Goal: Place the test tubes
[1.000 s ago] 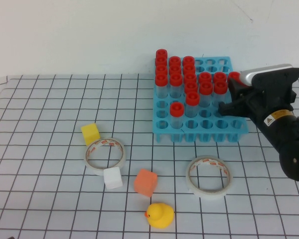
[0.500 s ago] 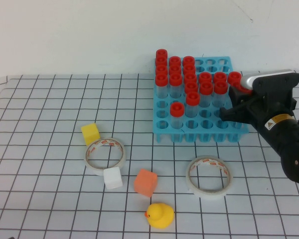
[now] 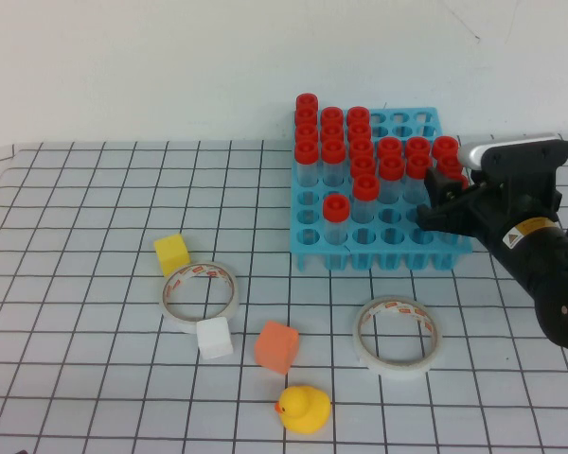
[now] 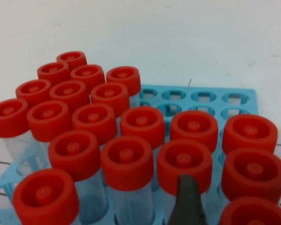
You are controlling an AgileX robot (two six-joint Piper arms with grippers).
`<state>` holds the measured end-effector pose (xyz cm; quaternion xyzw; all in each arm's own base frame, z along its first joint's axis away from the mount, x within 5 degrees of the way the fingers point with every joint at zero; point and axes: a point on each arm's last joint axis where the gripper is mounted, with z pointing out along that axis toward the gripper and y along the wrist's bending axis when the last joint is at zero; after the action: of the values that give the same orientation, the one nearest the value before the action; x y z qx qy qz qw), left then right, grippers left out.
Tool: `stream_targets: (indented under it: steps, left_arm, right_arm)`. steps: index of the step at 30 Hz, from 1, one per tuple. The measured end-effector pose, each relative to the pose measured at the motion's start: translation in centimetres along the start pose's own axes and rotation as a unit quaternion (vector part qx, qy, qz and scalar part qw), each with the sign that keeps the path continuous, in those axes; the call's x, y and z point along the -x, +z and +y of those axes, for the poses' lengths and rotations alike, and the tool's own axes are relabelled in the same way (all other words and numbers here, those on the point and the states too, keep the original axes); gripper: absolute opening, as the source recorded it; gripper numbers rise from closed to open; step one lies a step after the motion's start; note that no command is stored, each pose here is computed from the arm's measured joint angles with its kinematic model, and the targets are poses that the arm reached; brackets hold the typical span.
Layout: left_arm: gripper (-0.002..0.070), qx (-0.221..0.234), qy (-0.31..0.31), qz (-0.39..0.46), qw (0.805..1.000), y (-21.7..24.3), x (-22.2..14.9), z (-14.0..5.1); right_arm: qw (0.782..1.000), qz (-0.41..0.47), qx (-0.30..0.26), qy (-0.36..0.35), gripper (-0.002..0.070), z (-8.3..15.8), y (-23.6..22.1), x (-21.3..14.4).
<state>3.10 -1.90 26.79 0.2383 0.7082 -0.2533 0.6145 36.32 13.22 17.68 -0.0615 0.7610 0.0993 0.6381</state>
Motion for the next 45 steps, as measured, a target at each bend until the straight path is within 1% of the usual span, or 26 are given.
stream_targets:
  steps: [2,4,6,7,9,11,13,15,18,21,26,30,33,36,41,45]
  left_arm:
    - [-0.0001,0.0,0.0,0.0,1.0,0.0,0.0,0.0]
    - [-0.0001,0.0,0.0,0.0,1.0,0.0,0.0,0.0]
    - [-0.0001,0.0,0.0,0.0,1.0,0.0,0.0,0.0]
    - [-0.0001,0.0,0.0,0.0,1.0,0.0,0.0,0.0]
    - [-0.0001,0.0,0.0,0.0,1.0,0.0,0.0,0.0]
    - [-0.0001,0.0,0.0,0.0,1.0,0.0,0.0,0.0]
    - [-0.0001,0.0,0.0,0.0,1.0,0.0,0.0,0.0]
    - [-0.0001,0.0,0.0,0.0,1.0,0.0,0.0,0.0]
    - [-0.0001,0.0,-0.001,0.0,1.0,0.0,0.0,0.0]
    - [-0.0001,0.0,-0.001,0.0,1.0,0.0,0.0,0.0]
    - [-0.0001,0.0,-0.001,0.0,1.0,0.0,0.0,0.0]
    - [-0.0001,0.0,-0.001,0.0,1.0,0.0,0.0,0.0]
    - [-0.0001,0.0,-0.001,0.0,1.0,0.0,0.0,0.0]
    - [-0.0001,0.0,-0.001,0.0,1.0,0.0,0.0,0.0]
    - [-0.0001,0.0,-0.001,0.0,1.0,0.0,0.0,0.0]
    - [-0.0001,0.0,-0.001,0.0,1.0,0.0,0.0,0.0]
  right_arm:
    - [1.0,0.001,0.001,0.005,0.048,0.0,-0.5,0.2]
    - [1.0,-0.001,0.003,0.008,0.0475,-0.1,-1.5,0.8]
    - [1.0,-0.007,0.005,0.01,0.0434,-0.2,-3.1,1.5]
    - [1.0,-0.014,0.006,0.011,0.0394,-0.3,-4.2,2.2]
    - [0.999,-0.037,0.009,0.021,0.0289,-0.5,-6.7,3.8]
    - [0.998,-0.059,0.019,0.029,0.0146,-0.7,-9.6,5.0]
    - [0.996,-0.081,0.037,0.027,0.0067,-0.7,-12.4,5.8]
    - [0.992,-0.106,0.067,0.01,0.0028,-0.6,-15.4,6.5]
    - [0.986,-0.122,0.115,-0.03,0.0008,-0.2,-19.2,6.9]
    - [0.984,-0.111,0.13,-0.049,0.0001,-0.2,-22.3,7.2]
    - [0.992,-0.051,0.095,-0.061,-0.0001,-1.5,-26.3,6.8]
    - [0.993,-0.045,0.063,-0.087,-0.0001,-2.6,-29.8,6.6]
    - [0.994,-0.037,0.04,-0.097,-0.0001,-3.4,-31.9,5.7]
    - [0.993,-0.047,0.032,-0.1,-0.0001,-3.9,-33.3,4.2]
    - [0.992,-0.066,0.029,-0.104,-0.0001,-4.4,-34.2,1.6]
    - [0.994,-0.036,0.02,-0.101,-0.0001,-4.7,-34.1,-0.1]
